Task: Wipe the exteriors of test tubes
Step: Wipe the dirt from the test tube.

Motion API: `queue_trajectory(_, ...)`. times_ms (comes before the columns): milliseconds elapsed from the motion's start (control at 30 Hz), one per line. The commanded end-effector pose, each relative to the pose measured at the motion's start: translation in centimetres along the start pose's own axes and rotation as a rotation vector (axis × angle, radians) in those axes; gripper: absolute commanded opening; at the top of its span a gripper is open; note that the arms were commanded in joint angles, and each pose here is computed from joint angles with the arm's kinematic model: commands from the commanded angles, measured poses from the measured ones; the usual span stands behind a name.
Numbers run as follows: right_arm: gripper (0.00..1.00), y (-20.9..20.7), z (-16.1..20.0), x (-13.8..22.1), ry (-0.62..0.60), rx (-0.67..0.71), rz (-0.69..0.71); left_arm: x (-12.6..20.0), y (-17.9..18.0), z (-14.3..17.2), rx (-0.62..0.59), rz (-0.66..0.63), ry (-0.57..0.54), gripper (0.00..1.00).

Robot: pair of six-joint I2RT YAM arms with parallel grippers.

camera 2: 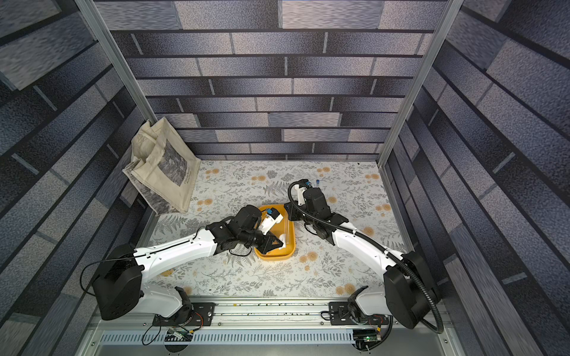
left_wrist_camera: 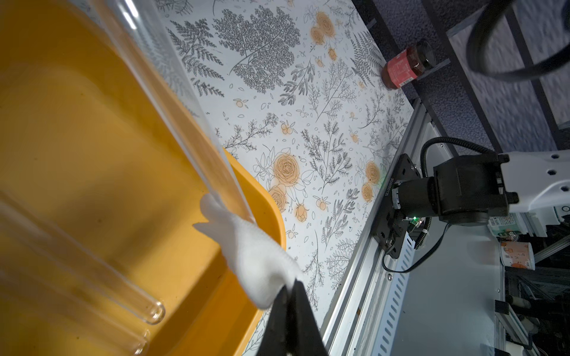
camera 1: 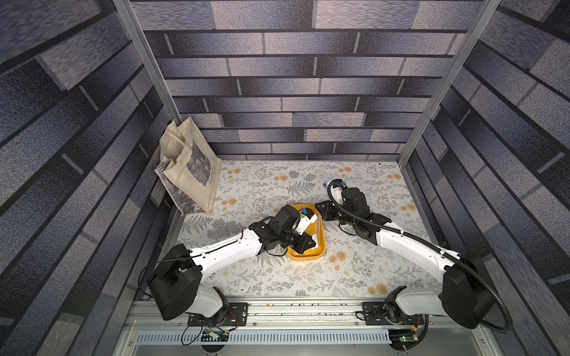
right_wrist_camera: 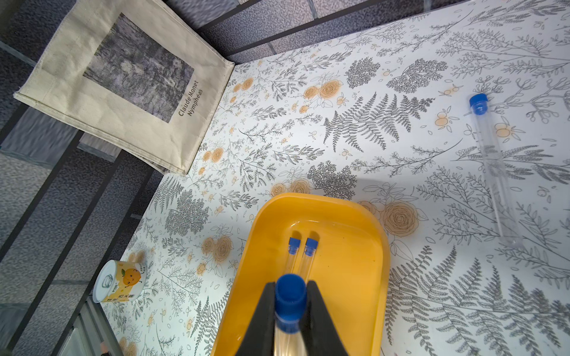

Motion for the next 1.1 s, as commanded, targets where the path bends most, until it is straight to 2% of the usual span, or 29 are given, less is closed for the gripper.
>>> queue_trajectory(0,0.17,1.0,-0.9,0.3,-0.029,0.014,-0.034,0.5,0.4,-2.5,-0.042,-0.002,-0.045,0.01)
queue_trajectory(233,0.17,0.9,-0.8,0.7,-0.031,0.013,-0.030,0.7,1.4,-5.7,-0.060,-0.015,-0.106,0.01)
queue_trajectory(467,0.17,1.3,-1.1,1.1,-0.033,0.016,-0.034,2.3,1.2,-6.3,-0.057,-0.093,-0.178,0.00)
queue_trajectory(633,0.18,1.4,-1.3,1.0,-0.027,0.013,-0.039,4.6,0.3,-4.9,-0.059,-0.117,-0.222,0.01)
queue_trajectory(733,0.18,1.4,-1.3,0.7,-0.023,0.010,-0.041,5.1,-1.1,-3.1,-0.086,-0.109,-0.179,0.01)
queue_trajectory(933,0.18,1.6,-1.7,-0.2,-0.018,0.003,-0.052,3.9,-4.1,0.7,-0.128,-0.035,-0.083,0.03)
queue_trajectory(1067,0.18,1.7,-1.9,-0.4,-0.021,-0.001,-0.057,2.6,-3.9,2.3,-0.099,-0.024,-0.047,0.02)
Point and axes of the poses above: each gripper's point midway between its finger pads, its own x axis back along the fingers, its own y axis along the line the jaws close on, z = x × y, the point moved 9 cm from there along x, back along the fingers, and after that the axes turned 5 degrees about -x, right-handed, at the moved point
